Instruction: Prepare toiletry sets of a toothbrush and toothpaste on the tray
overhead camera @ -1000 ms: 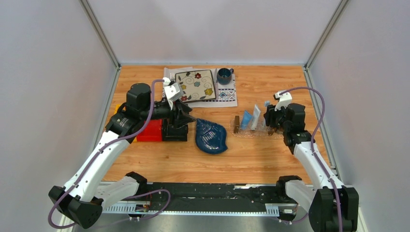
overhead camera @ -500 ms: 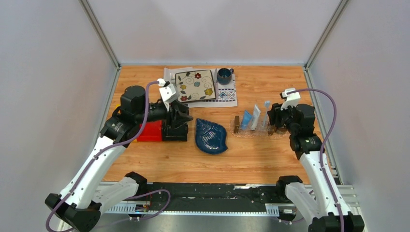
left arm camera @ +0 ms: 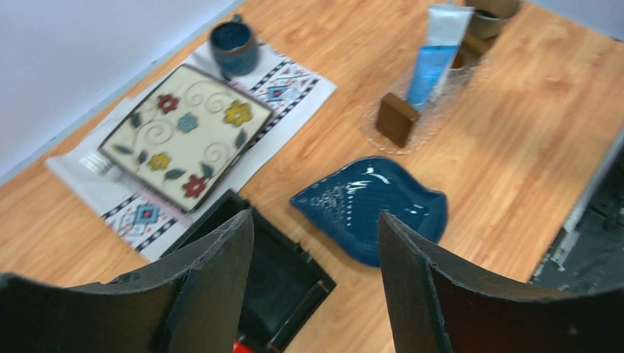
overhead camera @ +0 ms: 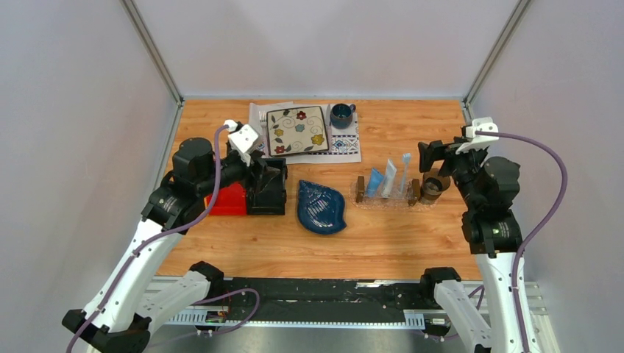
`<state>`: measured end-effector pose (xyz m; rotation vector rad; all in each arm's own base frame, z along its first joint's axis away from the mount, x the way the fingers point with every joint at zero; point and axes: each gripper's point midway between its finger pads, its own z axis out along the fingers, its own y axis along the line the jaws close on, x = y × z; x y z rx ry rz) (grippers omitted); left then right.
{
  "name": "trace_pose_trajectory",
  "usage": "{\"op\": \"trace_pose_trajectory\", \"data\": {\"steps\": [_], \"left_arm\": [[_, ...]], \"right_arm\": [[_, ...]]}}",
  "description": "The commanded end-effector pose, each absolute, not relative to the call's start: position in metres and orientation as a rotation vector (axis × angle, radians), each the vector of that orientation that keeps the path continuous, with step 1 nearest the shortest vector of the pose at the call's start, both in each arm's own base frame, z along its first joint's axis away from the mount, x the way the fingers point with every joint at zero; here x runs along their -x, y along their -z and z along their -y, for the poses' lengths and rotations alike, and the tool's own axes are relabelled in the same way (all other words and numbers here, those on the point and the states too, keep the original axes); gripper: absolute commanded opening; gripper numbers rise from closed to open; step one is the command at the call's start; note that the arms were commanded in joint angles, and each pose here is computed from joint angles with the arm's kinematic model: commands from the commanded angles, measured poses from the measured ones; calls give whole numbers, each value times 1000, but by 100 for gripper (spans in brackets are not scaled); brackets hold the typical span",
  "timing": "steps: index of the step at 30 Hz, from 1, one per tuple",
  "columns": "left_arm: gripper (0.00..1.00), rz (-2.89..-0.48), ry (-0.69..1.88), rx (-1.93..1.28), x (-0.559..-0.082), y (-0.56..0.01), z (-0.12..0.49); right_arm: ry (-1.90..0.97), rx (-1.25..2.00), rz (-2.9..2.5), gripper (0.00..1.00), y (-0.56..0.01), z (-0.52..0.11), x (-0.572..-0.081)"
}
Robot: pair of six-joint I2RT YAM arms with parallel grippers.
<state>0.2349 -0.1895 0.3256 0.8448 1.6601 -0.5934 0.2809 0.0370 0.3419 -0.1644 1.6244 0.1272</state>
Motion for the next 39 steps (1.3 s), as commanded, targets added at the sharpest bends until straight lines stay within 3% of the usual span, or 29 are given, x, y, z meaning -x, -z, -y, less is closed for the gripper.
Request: {"op": "trace_pose_trajectory", "data": {"steps": [1, 5, 14, 20, 32, 39], "left_arm": [[72, -1662, 389, -682, -244, -352, 151], [80, -1672, 268, -570, -246, -359, 120], [85, -1692, 56, -363, -244, -357, 59], [86, -1626, -15, -222, -239, -370, 35], [90, -1654, -66, -124, -275, -370, 30], [90, -1689, -34, -129, -288, -356, 39]], "right_arm": [[-139, 157, -1552, 96, -386, -38, -278], [-157, 217, -1515, 100, -406, -46, -278], [-197, 223, -1489, 100, -427, -52, -274], [-199, 254, -1505, 100, -407, -55, -283], [-123, 207, -1637, 100, -397, -40, -298], [-163, 139, -1611, 100, -422, -40, -293]]}}
